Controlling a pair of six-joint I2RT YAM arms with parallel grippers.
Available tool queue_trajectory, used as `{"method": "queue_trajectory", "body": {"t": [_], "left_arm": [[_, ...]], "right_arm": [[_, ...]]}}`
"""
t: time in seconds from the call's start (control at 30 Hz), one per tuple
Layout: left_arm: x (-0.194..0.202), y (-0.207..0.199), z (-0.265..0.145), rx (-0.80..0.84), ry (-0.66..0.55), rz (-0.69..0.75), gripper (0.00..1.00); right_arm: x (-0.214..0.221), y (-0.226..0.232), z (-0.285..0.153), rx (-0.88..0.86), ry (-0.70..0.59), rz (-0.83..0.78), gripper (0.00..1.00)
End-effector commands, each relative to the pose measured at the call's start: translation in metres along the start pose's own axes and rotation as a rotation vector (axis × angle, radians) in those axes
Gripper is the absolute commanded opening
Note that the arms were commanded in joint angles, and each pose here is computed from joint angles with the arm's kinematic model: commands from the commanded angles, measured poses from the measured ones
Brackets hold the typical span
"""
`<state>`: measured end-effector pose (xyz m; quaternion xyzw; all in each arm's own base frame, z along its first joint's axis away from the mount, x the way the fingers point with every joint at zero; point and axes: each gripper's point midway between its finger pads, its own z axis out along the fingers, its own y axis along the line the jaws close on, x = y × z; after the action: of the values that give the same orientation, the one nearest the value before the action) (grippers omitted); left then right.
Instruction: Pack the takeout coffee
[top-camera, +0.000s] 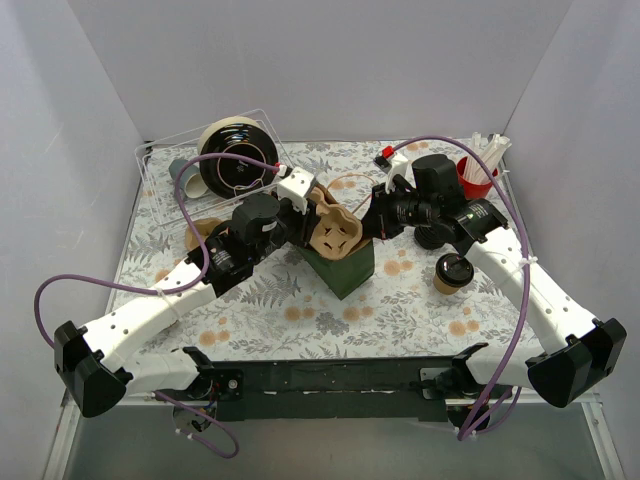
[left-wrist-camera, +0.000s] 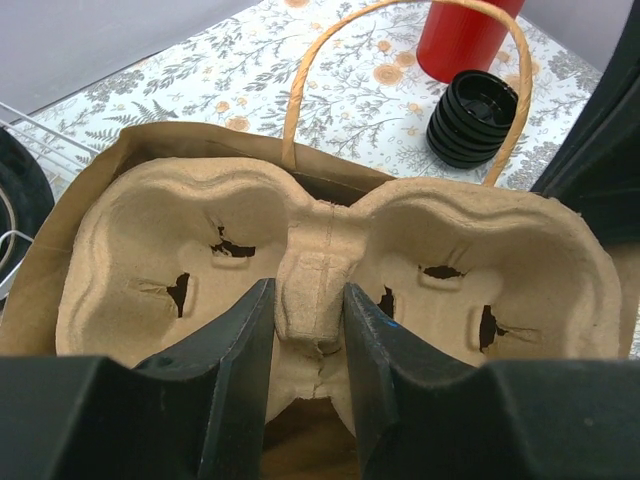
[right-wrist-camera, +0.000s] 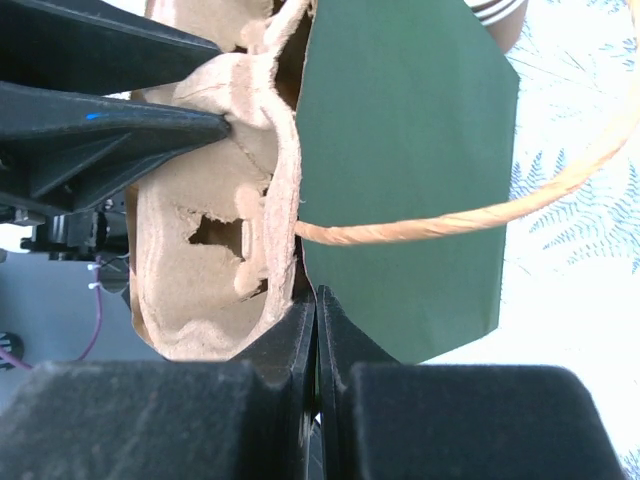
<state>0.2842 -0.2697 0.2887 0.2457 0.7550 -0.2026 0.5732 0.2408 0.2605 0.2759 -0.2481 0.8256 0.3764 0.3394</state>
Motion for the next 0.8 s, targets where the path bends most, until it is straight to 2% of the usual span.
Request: {"method": "queue_trajectory", "body": {"t": [0.0,0.2,0.37,0.5,0.77], "left_arm": [[0.003,-0.011,0.0,0.062,-0.001,0.02,0.09],[0.02,0.0,0.014,-0.007,0.072,0.029,0.06],[0.023,0.011,0.019,-0.073,0.072,0.018,0.03],[0.032,0.009,0.017,-0.044,0.093,0.074,0.04],[0.034,0.01,0.008,-0.036,0.134,0.097,0.03]], "right_arm": [[-0.017,0.004,-0.008,0.017,-0.036,-0.047,0.08],[-0.014,0.002,-0.009,0.025,-0.035,-0.055,0.06],[-0.015,0.0,-0.011,0.044,-0.044,-0.058,0.05],[-0.017,-0.001,-0.012,0.054,-0.048,-0.059,0.05],[-0.029,-0.008,-0.023,0.131,-0.08,-0.058,0.24]]}}
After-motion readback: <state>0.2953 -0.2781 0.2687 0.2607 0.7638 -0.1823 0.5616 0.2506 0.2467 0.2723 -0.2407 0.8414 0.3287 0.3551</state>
